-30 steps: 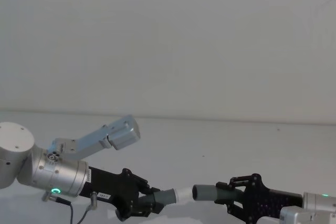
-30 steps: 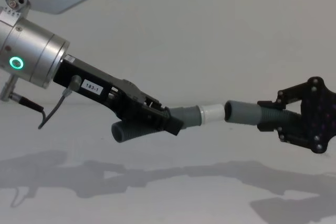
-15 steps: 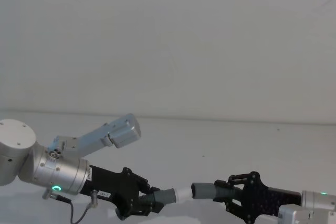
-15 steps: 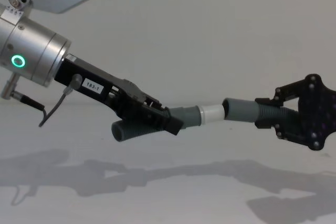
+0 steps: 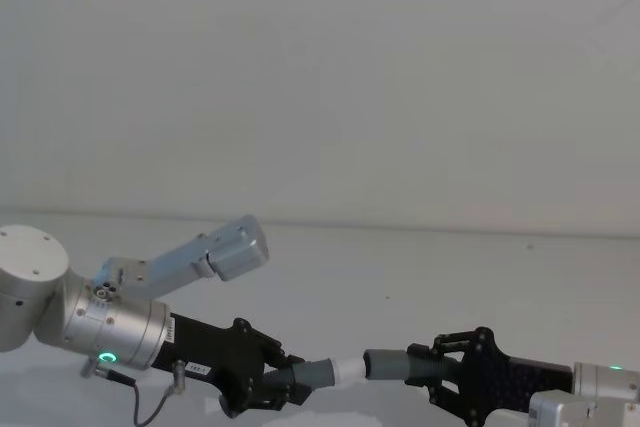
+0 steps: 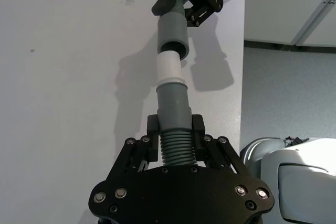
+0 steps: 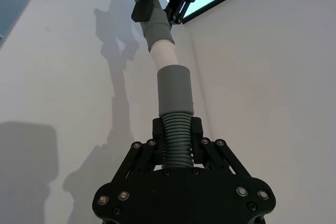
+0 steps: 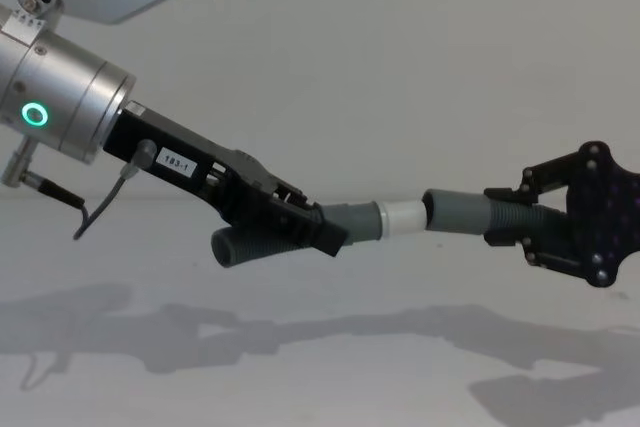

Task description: Use both hands to pick up one end of the pipe from the table, align the ends, and insert them.

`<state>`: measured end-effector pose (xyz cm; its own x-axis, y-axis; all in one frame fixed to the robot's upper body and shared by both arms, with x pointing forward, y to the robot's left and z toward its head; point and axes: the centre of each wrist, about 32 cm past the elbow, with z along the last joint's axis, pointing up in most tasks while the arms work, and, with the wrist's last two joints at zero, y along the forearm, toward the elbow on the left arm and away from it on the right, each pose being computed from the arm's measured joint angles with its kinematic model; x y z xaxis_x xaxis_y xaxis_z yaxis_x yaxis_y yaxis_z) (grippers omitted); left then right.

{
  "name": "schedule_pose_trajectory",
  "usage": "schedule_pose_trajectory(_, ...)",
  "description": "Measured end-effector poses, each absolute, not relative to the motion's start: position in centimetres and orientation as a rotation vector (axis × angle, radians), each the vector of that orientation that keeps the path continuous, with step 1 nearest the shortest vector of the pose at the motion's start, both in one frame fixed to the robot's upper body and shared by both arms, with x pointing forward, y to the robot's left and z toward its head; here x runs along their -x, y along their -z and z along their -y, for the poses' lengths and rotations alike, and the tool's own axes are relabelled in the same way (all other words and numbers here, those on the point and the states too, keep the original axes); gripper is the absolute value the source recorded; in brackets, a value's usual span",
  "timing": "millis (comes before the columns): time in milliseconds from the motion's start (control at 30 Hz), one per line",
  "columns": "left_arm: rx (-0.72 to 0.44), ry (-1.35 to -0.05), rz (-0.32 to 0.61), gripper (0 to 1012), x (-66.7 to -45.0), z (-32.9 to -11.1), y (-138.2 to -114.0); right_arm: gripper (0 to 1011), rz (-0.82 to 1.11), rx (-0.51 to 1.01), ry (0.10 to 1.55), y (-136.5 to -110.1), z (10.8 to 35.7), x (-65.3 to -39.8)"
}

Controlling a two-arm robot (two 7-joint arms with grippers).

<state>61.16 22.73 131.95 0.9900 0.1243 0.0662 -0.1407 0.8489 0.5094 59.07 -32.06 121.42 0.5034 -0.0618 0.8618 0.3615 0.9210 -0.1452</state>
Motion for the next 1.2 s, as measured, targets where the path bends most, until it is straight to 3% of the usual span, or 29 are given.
schedule_pose_trajectory(1200,-0.546,-0.144,0.031,334,-60.69,-22.74,-131.84,260,1.007,0.349,0.252,-121.98,31.8,-59.32)
